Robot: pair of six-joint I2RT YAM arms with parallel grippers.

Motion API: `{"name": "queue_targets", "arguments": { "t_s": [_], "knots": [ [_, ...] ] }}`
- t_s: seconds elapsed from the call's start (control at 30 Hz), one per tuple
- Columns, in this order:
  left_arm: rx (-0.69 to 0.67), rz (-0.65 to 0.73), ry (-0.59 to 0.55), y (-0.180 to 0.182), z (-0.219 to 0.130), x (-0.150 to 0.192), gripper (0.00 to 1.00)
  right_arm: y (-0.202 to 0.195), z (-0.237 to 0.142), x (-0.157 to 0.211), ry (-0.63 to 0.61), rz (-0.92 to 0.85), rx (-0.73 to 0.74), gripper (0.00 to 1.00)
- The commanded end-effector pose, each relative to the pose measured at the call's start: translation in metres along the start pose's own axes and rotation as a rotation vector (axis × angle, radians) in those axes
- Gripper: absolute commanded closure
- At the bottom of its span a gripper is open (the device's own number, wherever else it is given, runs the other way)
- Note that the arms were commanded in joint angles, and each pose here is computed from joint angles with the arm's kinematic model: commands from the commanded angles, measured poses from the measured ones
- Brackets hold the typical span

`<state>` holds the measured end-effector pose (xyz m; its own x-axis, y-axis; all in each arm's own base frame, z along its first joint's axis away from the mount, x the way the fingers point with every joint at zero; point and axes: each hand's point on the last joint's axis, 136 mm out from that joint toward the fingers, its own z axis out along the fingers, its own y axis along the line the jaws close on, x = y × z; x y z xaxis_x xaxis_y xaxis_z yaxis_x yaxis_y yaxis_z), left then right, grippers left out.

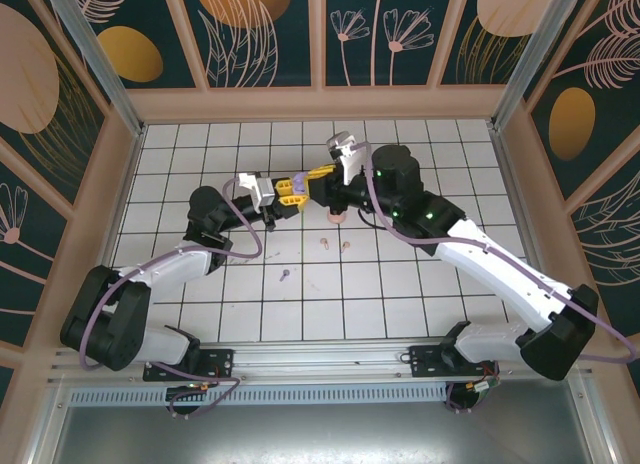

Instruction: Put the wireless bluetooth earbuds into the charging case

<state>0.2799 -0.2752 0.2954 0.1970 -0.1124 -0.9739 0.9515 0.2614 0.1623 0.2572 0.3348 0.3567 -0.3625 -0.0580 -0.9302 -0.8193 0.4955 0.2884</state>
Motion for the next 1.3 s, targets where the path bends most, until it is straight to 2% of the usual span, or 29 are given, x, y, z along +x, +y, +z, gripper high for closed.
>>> {"name": "queue_targets", "arguments": {
  "t_s": [0.0,1.0,1.27],
  "knots": [
    [0.027,0.018,-0.027,-0.002,0.005,-0.013,1.00,0.008,0.004,-0.007,-0.026,-0.008,-0.035,0.80],
    [0.055,0.029,-0.047,-0.008,0.005,-0.027,1.00,-0.024,0.017,0.026,0.056,-0.040,0.114,0.83],
    [0.058,0.022,-0.035,-0.007,0.007,-0.026,1.00,-0.014,0.027,0.039,0.113,-0.129,0.128,0.84]
  ]
}}
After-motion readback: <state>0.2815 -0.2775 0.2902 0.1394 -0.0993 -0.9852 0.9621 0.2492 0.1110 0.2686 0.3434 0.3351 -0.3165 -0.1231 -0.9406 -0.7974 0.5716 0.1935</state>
